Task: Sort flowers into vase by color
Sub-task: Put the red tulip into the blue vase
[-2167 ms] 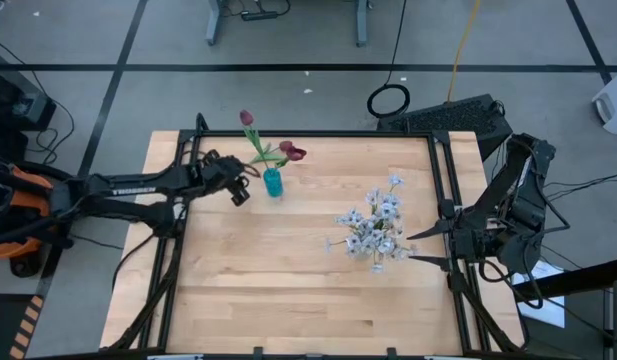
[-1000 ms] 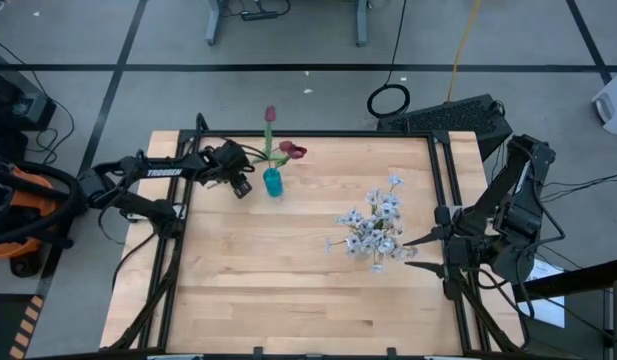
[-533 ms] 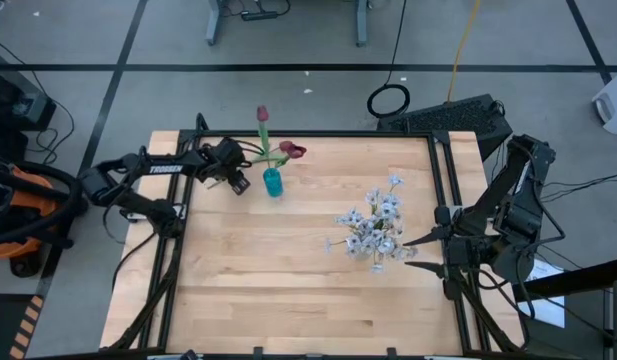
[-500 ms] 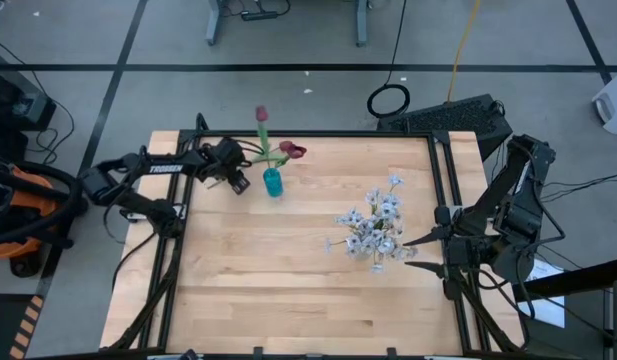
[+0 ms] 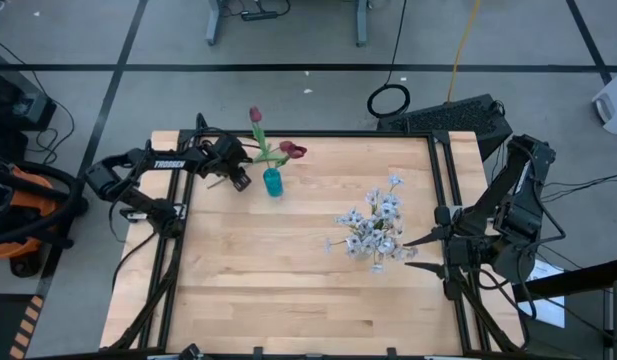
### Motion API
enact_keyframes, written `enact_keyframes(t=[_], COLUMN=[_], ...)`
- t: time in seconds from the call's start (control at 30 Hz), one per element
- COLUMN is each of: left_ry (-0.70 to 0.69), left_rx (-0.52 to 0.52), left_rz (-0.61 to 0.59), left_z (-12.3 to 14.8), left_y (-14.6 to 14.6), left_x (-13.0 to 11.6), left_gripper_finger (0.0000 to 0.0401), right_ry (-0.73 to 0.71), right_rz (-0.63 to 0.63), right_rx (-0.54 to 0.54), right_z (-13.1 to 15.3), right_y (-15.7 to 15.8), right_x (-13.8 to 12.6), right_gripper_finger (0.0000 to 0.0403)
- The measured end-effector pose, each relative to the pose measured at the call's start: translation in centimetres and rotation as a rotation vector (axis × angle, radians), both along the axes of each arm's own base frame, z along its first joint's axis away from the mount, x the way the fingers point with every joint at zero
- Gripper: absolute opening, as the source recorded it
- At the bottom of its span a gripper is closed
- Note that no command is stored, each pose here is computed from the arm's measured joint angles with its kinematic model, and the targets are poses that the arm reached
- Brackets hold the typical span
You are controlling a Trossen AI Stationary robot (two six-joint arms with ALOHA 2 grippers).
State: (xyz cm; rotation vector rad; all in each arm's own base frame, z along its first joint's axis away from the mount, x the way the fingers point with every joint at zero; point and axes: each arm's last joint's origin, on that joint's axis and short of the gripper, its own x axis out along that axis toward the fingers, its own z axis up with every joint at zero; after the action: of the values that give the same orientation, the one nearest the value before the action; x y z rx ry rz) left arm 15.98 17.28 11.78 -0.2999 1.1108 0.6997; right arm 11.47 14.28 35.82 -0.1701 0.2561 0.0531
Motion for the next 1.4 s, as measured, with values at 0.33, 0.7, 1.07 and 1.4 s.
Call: enact_keyframes(t=[0.33, 0.7, 1.07, 1.4], left_ry=[0.006, -0.016, -0.037, -0.234], left_rx=[-0.04, -0.053, -0.068, 0.078], left_rz=[0.016, 0.13, 0.327, 0.408], left_z=[-0.2, 0.7, 4.2, 8.6], left_y=[-0.2, -1.0, -4.1, -6.7], left_x=[-0.1, -0.5, -2.2, -4.0], left_gripper_finger=[0.0013, 0.0009, 0.0008, 0.0008], right_ry=[0.002, 0.003, 0.003, -0.038], right_rz=[-0.001, -0.001, -0.003, 0.003], right_rx=[0.022, 0.022, 0.014, 0.028], right_z=[0.0, 0.0, 0.0, 0.5], right_y=[0.0, 0.0, 0.0, 0.2], right_x=[0.0, 0.0, 0.0, 0.1], right_gripper_finger=[0.0169, 0.0169, 0.0169, 0.0169])
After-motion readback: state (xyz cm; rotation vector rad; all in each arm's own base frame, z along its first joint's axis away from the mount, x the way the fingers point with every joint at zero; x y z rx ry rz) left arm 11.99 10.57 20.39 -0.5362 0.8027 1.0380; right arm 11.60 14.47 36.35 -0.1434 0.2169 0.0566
